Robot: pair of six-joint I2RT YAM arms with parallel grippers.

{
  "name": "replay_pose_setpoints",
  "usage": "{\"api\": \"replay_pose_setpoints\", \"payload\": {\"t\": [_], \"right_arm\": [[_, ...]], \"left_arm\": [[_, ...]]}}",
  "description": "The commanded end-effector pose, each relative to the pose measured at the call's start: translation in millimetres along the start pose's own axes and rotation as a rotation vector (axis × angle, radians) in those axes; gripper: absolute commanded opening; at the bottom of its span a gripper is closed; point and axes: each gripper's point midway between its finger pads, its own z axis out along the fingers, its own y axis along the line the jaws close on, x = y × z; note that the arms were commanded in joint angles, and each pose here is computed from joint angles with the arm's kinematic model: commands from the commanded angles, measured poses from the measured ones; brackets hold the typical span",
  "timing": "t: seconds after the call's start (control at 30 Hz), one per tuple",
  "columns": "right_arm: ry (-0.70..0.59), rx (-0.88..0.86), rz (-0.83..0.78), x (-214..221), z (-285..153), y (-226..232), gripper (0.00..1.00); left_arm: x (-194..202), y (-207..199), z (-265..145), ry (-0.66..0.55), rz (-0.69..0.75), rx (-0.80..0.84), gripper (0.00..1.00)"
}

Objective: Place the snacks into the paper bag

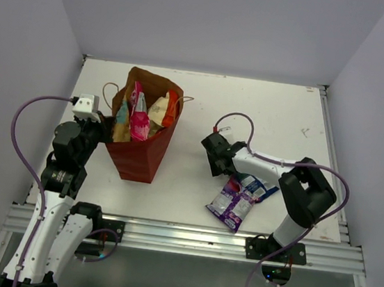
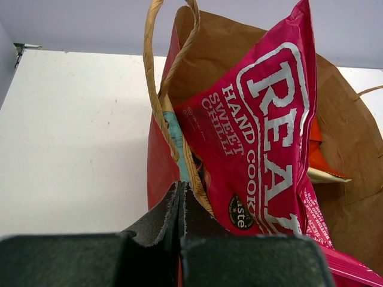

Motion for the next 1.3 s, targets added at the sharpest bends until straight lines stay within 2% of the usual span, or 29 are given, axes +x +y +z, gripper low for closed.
{"api": "replay_pose_setpoints", "payload": {"t": [0.0, 0.23, 0.3, 0.33, 0.37, 0.4, 0.53, 0.63, 0.77, 0.8, 0.87, 0.9, 1.07, 1.1, 1.17, 1.2, 1.27], "right_arm": [[-0.026, 0.059, 0.088, -8.3, 5.4, -12.2, 0.93], [0.009, 0.118, 0.117, -9.4, 18.8, -22.0, 0.89], [0.028, 0.114, 0.122, -7.5, 22.9, -22.7, 0.76], [0.037, 0.109, 0.122, -6.9, 25.5, -22.0, 0.65], [0.04, 0.104, 0.126, -6.5, 26.0, -22.2, 0.24], [0.037, 0.104, 0.129, -6.9, 26.0, -22.3, 0.02], [0.027, 0.099, 0.135, -11.2, 17.6, -26.0, 0.0], [-0.04, 0.095, 0.164, -30.2, -11.3, -39.2, 0.0], [-0.238, 0.071, 0.252, -81.0, -86.8, -74.2, 0.0], [-0.324, 0.045, 0.29, -102.2, -120.3, -89.8, 0.0], [-0.411, 0.012, 0.324, -123.5, -153.5, -103.9, 0.0], [-0.485, -0.017, 0.352, -141.4, -183.4, -116.7, 0.0], [-0.684, -0.171, 0.367, -201.5, -247.5, -119.7, 0.0], [-0.759, -0.212, 0.376, -222.8, -271.1, -122.6, 0.0], [-0.797, -0.255, 0.351, -251.2, -278.1, -109.5, 0.0], [-0.87, -0.29, 0.357, -273.6, -306.2, -114.5, 0.0], [-0.877, -0.294, 0.326, -303.0, -301.9, -98.9, 0.0]], "left_arm": [[-7.8, -7.4, 0.0, -0.035, 0.024, 0.039, 0.0], [-7.6, -8.4, -0.9, -0.036, 0.025, 0.042, 0.0], [-7.9, -8.6, -1.2, -0.038, 0.026, 0.042, 0.0], [-9.0, -8.4, -1.6, -0.041, 0.026, 0.041, 0.0], [-8.3, -8.2, -1.4, -0.04, 0.026, 0.041, 0.0], [-7.6, -8.2, -1.3, -0.038, 0.025, 0.041, 0.0], [-8.7, -8.5, -1.4, -0.041, 0.027, 0.041, 0.0], [-8.6, -8.5, -1.7, -0.041, 0.027, 0.041, 0.0], [-8.6, -8.7, -1.4, -0.041, 0.027, 0.043, 0.0], [-7.9, -8.9, -1.3, -0.039, 0.027, 0.044, 0.0], [-8.2, -8.9, -1.6, -0.041, 0.027, 0.044, 0.0], [-7.9, -8.6, -1.4, -0.041, 0.027, 0.043, 0.0], [-7.2, -8.5, -1.1, -0.038, 0.026, 0.042, 0.0], [-7.0, -9.4, -0.7, -0.036, 0.027, 0.047, 0.0], [-6.4, -9.3, -0.2, -0.034, 0.025, 0.046, 0.0], [-6.0, -9.1, -0.3, -0.033, 0.025, 0.046, 0.0], [-6.1, -8.8, -0.3, -0.033, 0.026, 0.045, 0.0]]}}
